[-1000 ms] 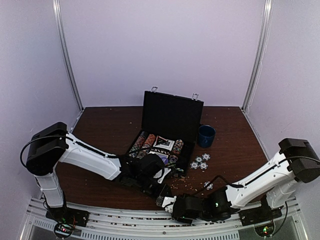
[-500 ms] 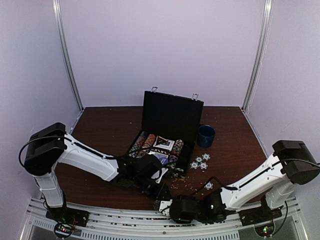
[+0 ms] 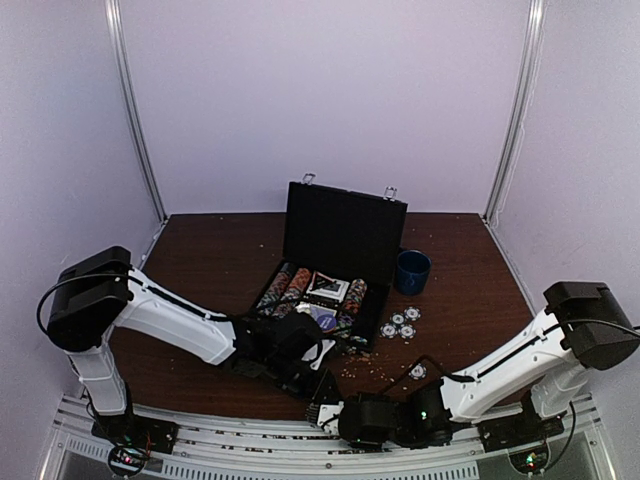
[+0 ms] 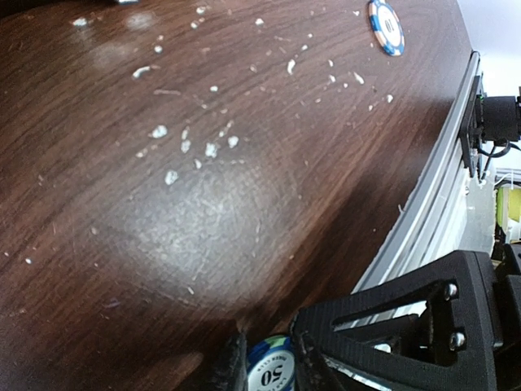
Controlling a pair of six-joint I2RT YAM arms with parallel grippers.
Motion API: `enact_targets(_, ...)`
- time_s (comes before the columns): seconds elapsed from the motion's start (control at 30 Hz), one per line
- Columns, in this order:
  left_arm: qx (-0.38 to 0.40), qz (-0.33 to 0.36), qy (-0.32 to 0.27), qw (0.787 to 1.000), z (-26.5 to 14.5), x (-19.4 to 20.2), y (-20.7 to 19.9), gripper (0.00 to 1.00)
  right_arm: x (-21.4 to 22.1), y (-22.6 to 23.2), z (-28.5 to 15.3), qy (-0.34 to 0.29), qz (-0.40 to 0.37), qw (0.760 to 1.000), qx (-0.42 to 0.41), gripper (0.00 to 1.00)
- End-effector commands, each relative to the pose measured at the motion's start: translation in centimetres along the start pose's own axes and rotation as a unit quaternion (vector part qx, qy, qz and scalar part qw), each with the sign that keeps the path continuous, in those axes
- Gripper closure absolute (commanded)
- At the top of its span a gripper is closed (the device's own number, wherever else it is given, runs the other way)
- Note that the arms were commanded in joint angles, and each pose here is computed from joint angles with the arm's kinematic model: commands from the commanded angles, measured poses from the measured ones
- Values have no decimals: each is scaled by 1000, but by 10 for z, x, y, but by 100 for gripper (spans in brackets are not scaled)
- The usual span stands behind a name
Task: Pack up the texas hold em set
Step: Pick up the poker chip from the corner of the board.
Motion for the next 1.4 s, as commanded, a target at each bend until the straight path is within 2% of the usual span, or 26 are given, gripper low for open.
enact_targets(0.0, -21, -7, 33, 999, 5, 17, 7, 77, -3, 12, -3, -16, -7, 999, -30, 63)
enact_targets(0.27, -49, -33, 17, 998, -2, 20, 16, 83, 3, 23, -8, -18, -26, 998, -48, 67)
enact_targets(0.43, -49, -38, 8, 998, -5, 21, 17, 83, 4, 23, -7, -16, -34, 998, -45, 67)
enact_targets(1.37, -68, -68, 43, 994, 4, 24, 28, 90, 2, 26, 11, -19, -86, 996, 20, 74)
Point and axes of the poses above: each gripper's point midway between its finger pads, its own z axis out along the fingers, its own y axis along the line the jaws close on, x = y × z, the point moved 10 cm from there along -z, back along the fingers, and after that the axes turned 7 degrees about -z, right-handed, at the moved point
